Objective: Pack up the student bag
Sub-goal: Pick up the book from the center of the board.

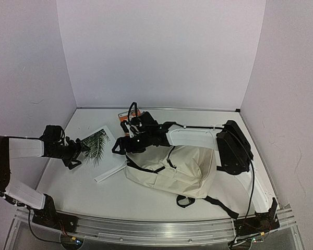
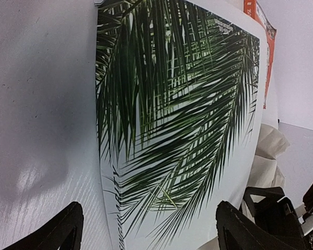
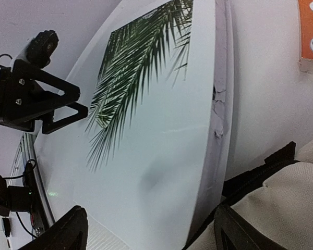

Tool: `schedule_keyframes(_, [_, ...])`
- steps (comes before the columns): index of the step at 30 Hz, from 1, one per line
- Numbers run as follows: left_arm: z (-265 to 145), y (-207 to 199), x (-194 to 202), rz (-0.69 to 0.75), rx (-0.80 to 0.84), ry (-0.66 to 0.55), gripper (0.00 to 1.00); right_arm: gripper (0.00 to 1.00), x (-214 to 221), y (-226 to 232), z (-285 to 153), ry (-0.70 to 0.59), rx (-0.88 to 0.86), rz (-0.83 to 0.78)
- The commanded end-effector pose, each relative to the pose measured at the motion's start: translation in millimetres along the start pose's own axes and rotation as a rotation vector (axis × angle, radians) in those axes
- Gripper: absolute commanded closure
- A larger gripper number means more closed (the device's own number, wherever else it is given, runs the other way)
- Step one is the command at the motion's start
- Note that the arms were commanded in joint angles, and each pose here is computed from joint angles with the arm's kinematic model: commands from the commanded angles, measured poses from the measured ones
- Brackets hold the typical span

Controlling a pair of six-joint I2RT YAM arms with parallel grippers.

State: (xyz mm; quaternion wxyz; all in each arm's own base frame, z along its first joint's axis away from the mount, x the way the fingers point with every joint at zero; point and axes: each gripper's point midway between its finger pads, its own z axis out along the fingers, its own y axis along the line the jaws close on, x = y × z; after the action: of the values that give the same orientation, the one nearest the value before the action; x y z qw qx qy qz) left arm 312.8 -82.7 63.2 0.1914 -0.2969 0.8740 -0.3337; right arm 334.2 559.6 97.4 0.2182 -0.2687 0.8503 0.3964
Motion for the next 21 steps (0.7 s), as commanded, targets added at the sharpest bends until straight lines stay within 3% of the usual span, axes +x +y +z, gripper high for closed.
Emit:
schedule_keyframes(1, [4.1,-6.9,-7.0,0.041,0.027,0.000,0.13,0.17,-26.5,-3.6,-2.7,-0.078,0.036,0.031])
schedule_keyframes(7, [16.2,-1.0,-4.9,0.033,0.025,0.035,0.24,0.19,1.3,-28.9,37.5,-0.007,0.039,0.121])
schedule_keyframes(13, [27.9,3.2,0.8,0.015,0.045,0.078,0.31,0.19,3.1,-36.5,46.8,-0.010,0.055,0.144])
schedule_keyframes(17, [32.8,6.1,3.9,0.004,0.049,0.098,0.36,0.19,11.0,-24.3,59.4,0.040,-0.044,0.157])
schedule_keyframes(21, [35.0,8.1,8.0,-0.008,0.052,0.119,0.39,0.26,22.9,-17.1,69.5,0.092,-0.123,0.170])
